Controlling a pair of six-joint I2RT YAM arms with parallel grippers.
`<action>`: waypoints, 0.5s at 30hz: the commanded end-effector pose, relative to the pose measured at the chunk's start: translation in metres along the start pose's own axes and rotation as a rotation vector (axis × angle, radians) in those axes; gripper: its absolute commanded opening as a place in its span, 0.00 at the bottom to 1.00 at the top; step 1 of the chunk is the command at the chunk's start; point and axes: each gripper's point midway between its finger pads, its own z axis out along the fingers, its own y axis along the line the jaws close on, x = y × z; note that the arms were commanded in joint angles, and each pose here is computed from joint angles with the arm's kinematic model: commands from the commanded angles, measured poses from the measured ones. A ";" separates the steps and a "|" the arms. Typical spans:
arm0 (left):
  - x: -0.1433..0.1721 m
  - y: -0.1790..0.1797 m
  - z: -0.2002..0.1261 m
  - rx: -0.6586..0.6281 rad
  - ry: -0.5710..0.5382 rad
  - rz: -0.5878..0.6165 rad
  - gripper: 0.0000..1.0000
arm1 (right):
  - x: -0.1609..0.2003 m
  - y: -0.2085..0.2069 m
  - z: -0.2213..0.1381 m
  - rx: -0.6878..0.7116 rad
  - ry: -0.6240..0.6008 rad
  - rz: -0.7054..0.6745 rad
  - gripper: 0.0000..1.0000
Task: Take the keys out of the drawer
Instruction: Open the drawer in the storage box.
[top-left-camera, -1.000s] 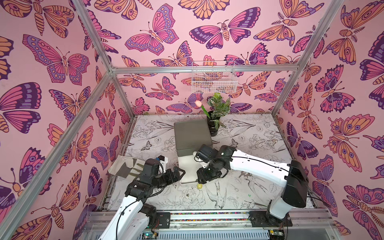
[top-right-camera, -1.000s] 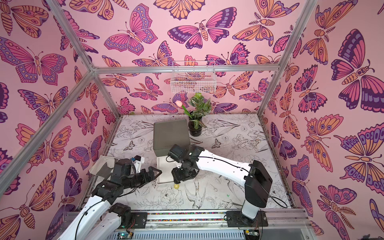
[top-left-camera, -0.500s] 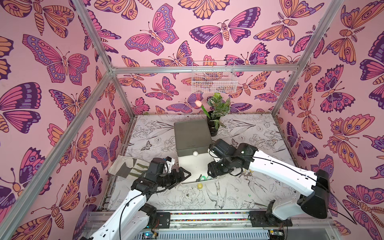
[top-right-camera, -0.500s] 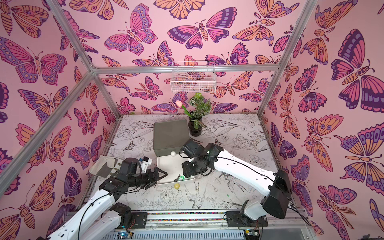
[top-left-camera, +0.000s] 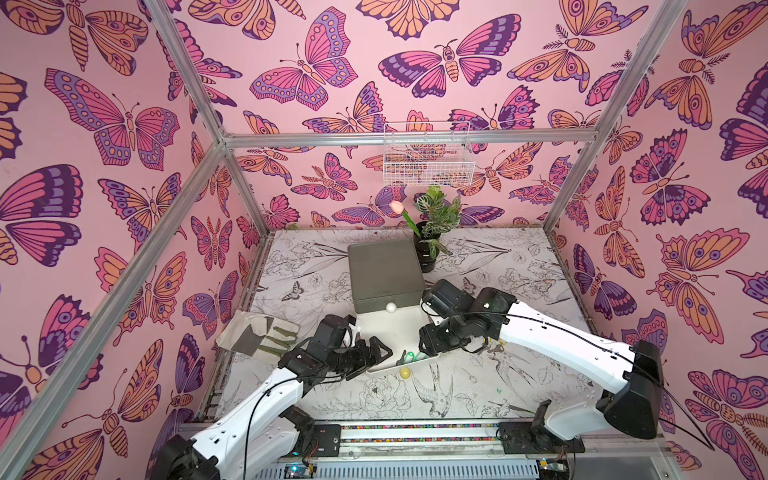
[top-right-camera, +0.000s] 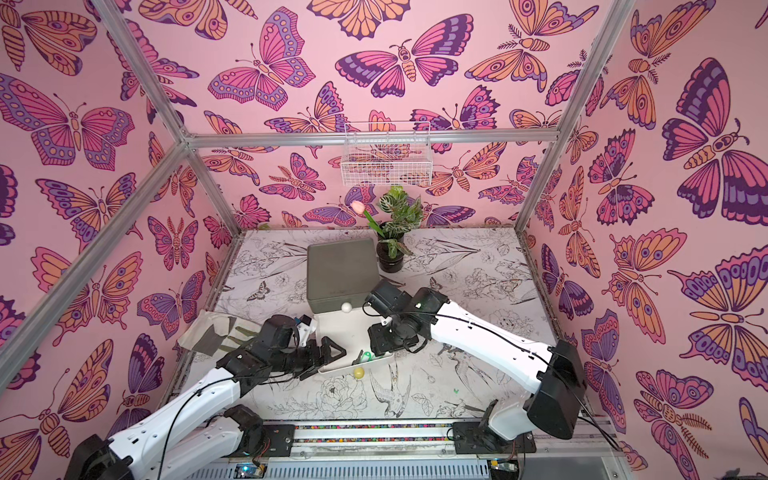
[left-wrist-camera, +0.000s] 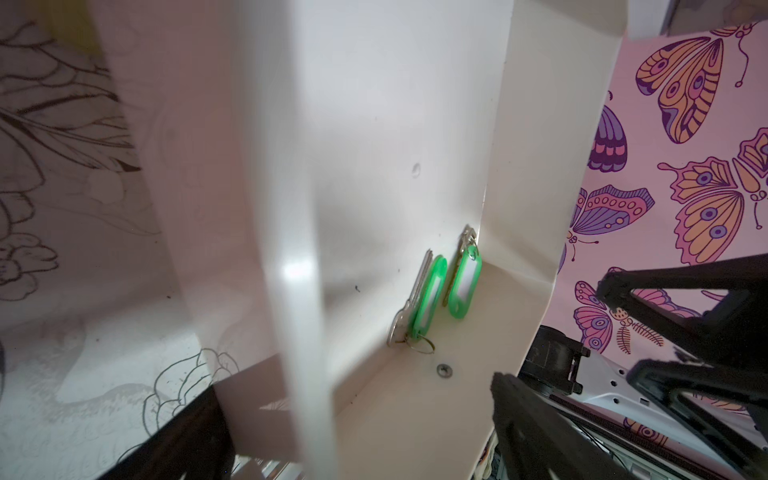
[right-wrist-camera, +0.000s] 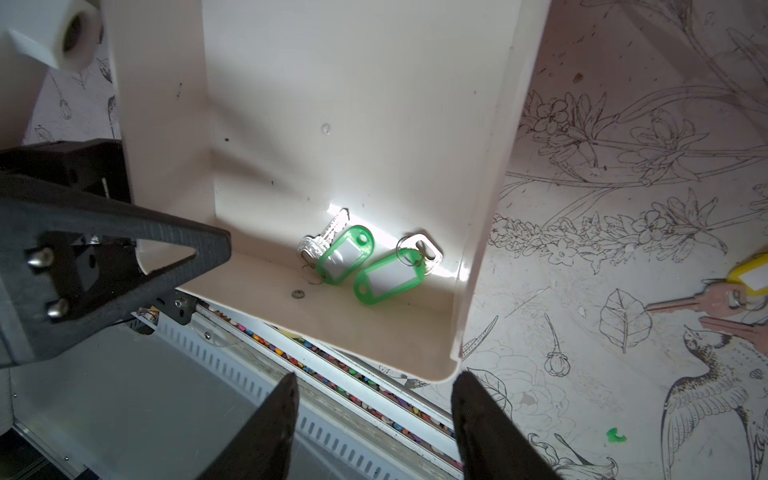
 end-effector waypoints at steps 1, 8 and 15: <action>-0.015 -0.016 -0.005 0.035 -0.057 0.038 0.97 | -0.003 0.008 0.003 -0.041 0.011 0.000 0.62; -0.019 -0.022 -0.025 0.070 -0.112 0.076 0.99 | -0.022 0.023 0.001 -0.037 -0.014 -0.033 0.63; -0.013 0.003 -0.041 0.054 -0.123 0.015 1.00 | -0.031 0.034 0.015 -0.052 0.001 -0.022 0.63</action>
